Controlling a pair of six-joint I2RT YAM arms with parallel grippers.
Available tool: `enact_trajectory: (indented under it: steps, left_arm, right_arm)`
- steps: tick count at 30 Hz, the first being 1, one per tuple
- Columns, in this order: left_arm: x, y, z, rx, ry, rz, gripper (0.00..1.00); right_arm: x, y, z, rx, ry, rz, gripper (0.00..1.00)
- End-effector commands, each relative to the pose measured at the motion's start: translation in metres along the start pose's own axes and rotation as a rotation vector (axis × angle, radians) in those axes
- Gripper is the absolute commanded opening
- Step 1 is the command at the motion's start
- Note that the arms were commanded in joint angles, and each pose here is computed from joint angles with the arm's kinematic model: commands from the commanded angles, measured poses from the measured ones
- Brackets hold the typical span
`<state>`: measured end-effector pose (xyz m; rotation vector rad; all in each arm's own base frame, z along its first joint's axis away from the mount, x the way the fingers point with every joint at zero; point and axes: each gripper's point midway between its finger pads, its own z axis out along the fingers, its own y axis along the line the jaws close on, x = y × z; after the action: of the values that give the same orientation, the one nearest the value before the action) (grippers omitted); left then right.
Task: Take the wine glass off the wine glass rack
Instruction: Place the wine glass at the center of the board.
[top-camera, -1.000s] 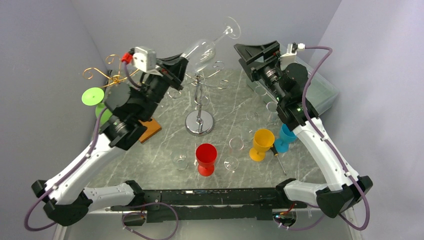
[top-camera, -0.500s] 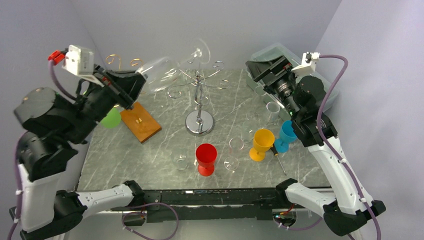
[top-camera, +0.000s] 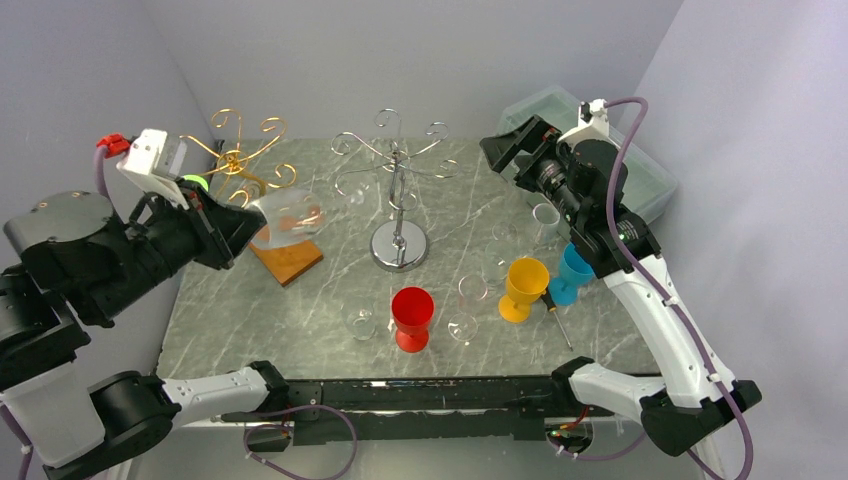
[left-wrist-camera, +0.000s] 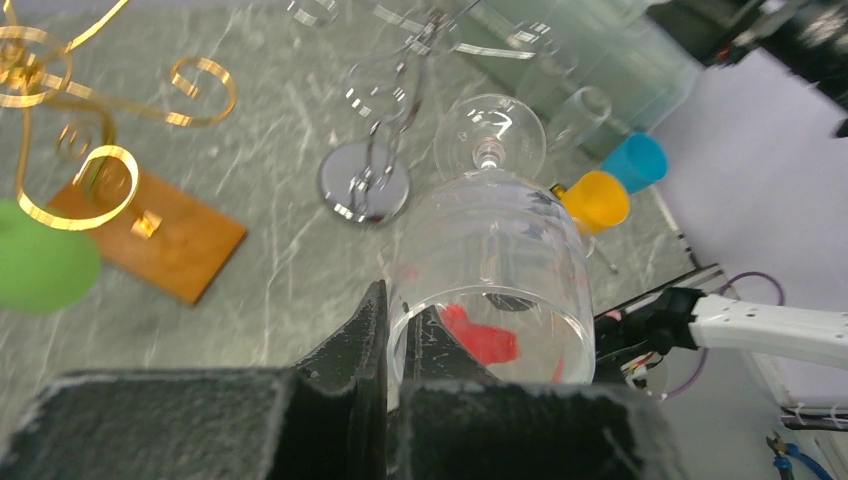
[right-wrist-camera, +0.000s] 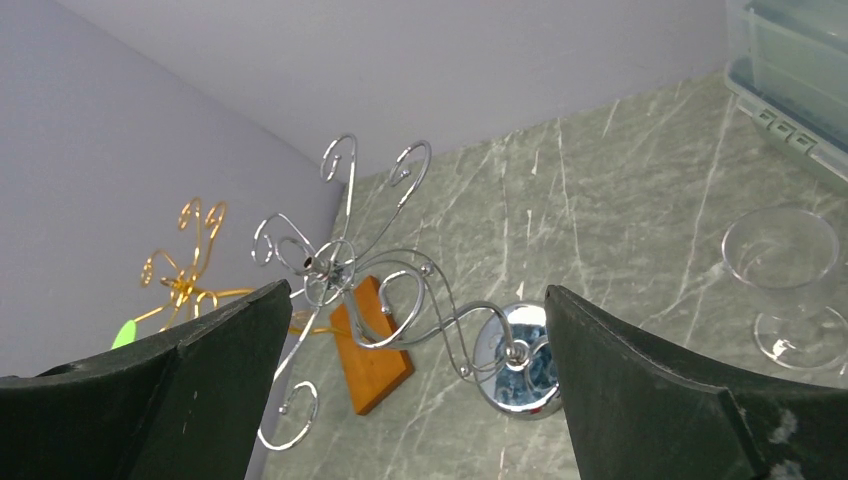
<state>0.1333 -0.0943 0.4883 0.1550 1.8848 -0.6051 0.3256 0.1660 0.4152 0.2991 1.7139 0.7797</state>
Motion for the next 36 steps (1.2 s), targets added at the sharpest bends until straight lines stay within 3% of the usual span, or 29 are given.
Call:
enact_trajectory:
  steps: [1, 15, 31, 36]
  left_arm:
    - [0.023, 0.034, -0.012, -0.176, 0.064, -0.082, 0.00]
    - [0.072, 0.081, -0.001, -0.440, 0.154, -0.094, 0.00]
    - [0.142, 0.109, 0.045, -0.678, 0.439, 0.021, 0.00]
    - [0.153, 0.124, 0.061, -0.684, 0.523, 0.027, 0.00]
  right_arm:
    - [-0.012, 0.008, -0.005, -0.021, -0.012, -0.054, 1.00]
    - [0.001, 0.004, -0.006, -0.024, 0.040, -0.094, 1.00]
    - [0.024, 0.001, -0.011, -0.059, 0.119, -0.099, 1.00]
    - [0.029, 0.000, -0.011, -0.062, 0.137, -0.103, 1.00]
